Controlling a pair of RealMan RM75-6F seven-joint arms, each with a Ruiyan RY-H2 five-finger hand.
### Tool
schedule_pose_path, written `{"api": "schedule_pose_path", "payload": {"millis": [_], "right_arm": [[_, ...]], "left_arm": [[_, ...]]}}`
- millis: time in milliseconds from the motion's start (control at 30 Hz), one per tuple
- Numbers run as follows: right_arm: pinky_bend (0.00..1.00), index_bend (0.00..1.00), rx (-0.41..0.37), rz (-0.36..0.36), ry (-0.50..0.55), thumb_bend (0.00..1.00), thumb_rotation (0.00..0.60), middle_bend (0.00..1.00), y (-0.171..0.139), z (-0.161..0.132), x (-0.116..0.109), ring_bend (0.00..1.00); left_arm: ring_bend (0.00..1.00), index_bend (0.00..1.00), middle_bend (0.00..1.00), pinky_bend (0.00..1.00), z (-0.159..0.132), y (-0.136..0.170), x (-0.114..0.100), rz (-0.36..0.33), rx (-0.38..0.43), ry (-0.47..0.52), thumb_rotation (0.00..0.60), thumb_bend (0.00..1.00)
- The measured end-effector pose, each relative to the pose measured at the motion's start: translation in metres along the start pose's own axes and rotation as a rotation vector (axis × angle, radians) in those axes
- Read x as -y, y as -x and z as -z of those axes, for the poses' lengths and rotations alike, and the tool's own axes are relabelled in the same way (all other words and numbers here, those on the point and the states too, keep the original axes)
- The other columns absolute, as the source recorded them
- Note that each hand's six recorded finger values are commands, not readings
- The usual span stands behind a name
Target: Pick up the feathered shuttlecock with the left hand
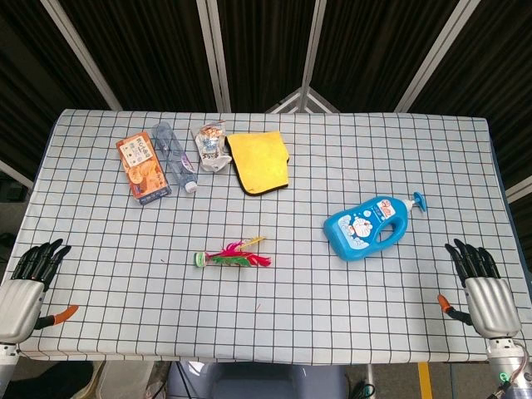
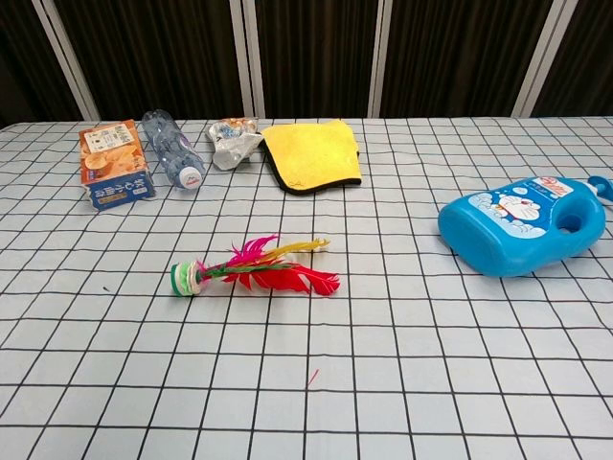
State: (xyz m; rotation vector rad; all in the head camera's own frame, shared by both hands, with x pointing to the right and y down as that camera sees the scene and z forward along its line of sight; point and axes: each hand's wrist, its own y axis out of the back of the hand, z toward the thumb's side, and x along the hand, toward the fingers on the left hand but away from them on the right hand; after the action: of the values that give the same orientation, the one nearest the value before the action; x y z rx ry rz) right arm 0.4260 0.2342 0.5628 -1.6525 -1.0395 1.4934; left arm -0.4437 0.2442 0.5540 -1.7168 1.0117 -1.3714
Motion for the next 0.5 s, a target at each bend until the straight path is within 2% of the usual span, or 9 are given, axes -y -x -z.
{"api": "schedule_pose_path", "payload": {"millis": [367, 500], "right_arm": [[0.00, 0.00, 0.000, 0.000, 0.002, 0.33, 0.600, 0.00, 0.000, -0.001, 0.000, 0.00], [0.00, 0.00, -0.001, -0.005, 0.003, 0.33, 0.600, 0.00, 0.001, -0.001, 0.001, 0.00]], "left_arm": [[0.00, 0.00, 0.00, 0.00, -0.005, -0.003, 0.003, 0.013, 0.016, -0.006, 0.600, 0.15], [0.00, 0.04, 0.00, 0.00, -0.014, -0.010, 0.007, 0.032, 0.042, -0.015, 0.600, 0.21]]}}
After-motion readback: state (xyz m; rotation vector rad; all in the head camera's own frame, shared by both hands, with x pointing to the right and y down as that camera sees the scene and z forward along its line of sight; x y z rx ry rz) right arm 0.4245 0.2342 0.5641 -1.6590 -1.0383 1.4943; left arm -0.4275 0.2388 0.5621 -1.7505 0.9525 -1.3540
